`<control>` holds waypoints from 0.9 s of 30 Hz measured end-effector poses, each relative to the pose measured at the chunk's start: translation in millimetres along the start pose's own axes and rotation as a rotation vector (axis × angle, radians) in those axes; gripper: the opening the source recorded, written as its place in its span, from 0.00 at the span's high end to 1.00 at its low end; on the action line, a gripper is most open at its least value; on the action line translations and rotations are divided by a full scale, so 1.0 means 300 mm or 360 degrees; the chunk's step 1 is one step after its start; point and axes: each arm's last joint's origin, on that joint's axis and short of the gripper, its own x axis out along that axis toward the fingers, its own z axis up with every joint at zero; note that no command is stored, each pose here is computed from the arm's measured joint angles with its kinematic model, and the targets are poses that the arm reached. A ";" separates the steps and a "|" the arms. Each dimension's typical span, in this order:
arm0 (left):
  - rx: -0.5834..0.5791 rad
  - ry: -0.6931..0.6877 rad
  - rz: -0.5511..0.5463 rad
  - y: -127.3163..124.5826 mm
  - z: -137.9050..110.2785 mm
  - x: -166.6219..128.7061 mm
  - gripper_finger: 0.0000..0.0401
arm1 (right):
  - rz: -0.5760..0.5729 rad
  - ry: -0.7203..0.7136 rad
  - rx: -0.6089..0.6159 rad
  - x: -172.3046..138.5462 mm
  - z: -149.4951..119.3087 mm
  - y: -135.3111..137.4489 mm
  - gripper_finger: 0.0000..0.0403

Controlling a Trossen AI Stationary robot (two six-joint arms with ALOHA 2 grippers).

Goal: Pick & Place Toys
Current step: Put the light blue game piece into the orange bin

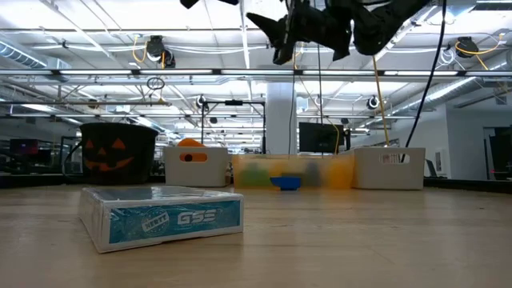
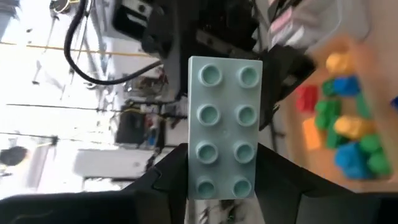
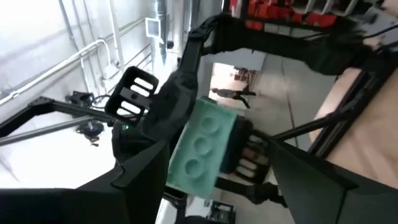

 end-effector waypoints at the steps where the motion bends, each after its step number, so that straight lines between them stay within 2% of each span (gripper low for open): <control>1: -0.0048 -0.0020 -0.0017 0.005 -0.005 0.003 0.62 | -0.0011 -0.0002 -0.0008 -0.016 0.003 -0.004 0.34; 5: -0.0254 -0.0092 -0.0115 0.019 -0.033 0.043 0.61 | -0.0061 -0.0090 -0.0053 -0.102 0.004 -0.012 0.35; 9: -0.0469 -0.0202 -0.0347 0.032 -0.085 0.099 0.65 | -0.0095 -0.0172 -0.0205 -0.189 -0.017 0.000 0.35; 13: -0.0703 -0.0216 -0.0587 0.037 -0.160 0.196 0.65 | -0.0111 -0.0277 -0.0450 -0.250 -0.056 0.028 0.36; 16: -0.0817 -0.0170 -0.0714 0.024 -0.214 0.278 0.62 | -0.0116 -0.0344 -0.0720 -0.269 -0.089 0.059 0.36; 19: -0.0904 -0.0112 -0.0843 -0.012 -0.256 0.365 0.60 | -0.0198 -0.0421 -0.0872 -0.275 -0.108 0.076 0.36; 22: -0.0978 -0.0043 -0.0976 -0.033 -0.273 0.455 0.62 | -0.0312 -0.0462 -0.0957 -0.282 -0.113 0.074 0.36; 27: -0.1002 0.0087 -0.1133 -0.044 -0.270 0.617 0.65 | -0.0500 -0.0457 -0.0968 -0.301 -0.105 0.039 0.36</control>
